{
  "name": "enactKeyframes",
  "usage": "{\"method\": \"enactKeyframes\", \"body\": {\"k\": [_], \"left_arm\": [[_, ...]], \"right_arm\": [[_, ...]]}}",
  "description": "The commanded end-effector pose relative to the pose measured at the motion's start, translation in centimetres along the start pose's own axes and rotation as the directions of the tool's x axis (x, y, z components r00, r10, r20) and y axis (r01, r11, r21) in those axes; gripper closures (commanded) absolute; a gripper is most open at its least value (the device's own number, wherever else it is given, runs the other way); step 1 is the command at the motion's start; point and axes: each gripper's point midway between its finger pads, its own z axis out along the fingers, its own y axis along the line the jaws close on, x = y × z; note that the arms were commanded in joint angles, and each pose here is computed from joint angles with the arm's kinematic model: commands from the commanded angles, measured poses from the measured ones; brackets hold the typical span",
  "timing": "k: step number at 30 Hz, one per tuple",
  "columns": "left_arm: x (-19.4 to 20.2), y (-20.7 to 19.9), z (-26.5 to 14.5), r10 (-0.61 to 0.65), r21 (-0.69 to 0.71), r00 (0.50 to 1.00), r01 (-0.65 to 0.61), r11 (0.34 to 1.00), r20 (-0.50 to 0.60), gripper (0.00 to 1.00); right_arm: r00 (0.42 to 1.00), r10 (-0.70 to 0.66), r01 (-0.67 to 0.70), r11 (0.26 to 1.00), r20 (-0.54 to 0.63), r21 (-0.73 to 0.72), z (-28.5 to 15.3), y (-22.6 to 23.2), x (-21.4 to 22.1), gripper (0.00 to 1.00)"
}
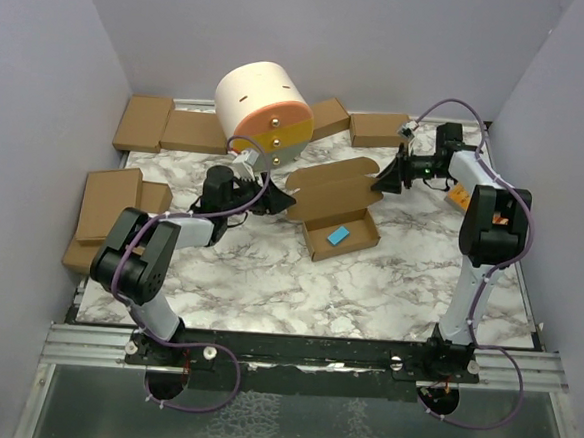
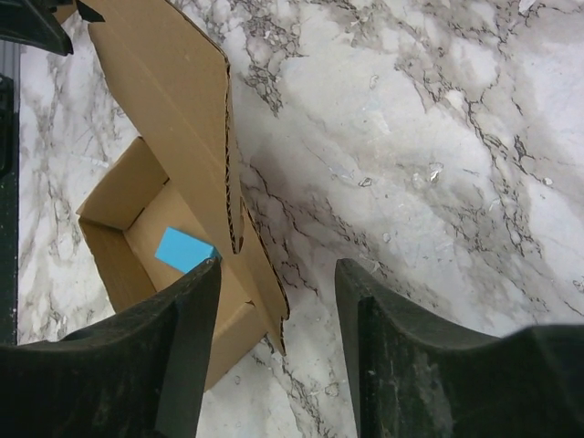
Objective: Fold the paper box
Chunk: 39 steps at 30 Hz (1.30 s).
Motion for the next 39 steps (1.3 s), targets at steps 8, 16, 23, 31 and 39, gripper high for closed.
{"method": "enactKeyframes", "body": {"k": [8, 16, 23, 31, 39], "left_arm": [[-0.9, -1.6, 1.5, 0.044, 0.065, 0.999, -0.044, 0.997, -0.006, 0.48], [-0.6, -1.8, 1.5, 0.078, 0.063, 0.996, -0.076, 0.995, -0.032, 0.50], [-0.2, -1.8, 1.7, 0.093, 0.080, 0.994, -0.088, 0.993, -0.056, 0.58], [-0.1, -1.7, 1.7, 0.114, 0.078, 0.991, -0.108, 0.991, -0.068, 0.74], [-0.6, -1.6, 1.8, 0.163, 0.071, 0.984, -0.158, 0.985, -0.069, 0.97]], "right_arm": [[0.999, -0.045, 0.046, 0.998, 0.025, -0.037, -0.2, 1.2, -0.6, 0.55], [0.997, -0.053, 0.056, 0.997, 0.053, -0.060, -0.4, 1.8, -1.8, 0.54], [0.997, -0.054, 0.058, 0.996, 0.056, -0.068, -0.4, 2.1, -1.8, 0.55], [0.996, -0.067, 0.071, 0.995, 0.058, -0.072, -0.6, 2.5, -2.0, 0.74], [0.991, -0.112, 0.117, 0.990, 0.071, -0.074, -1.1, 3.9, -2.5, 0.93]]}}
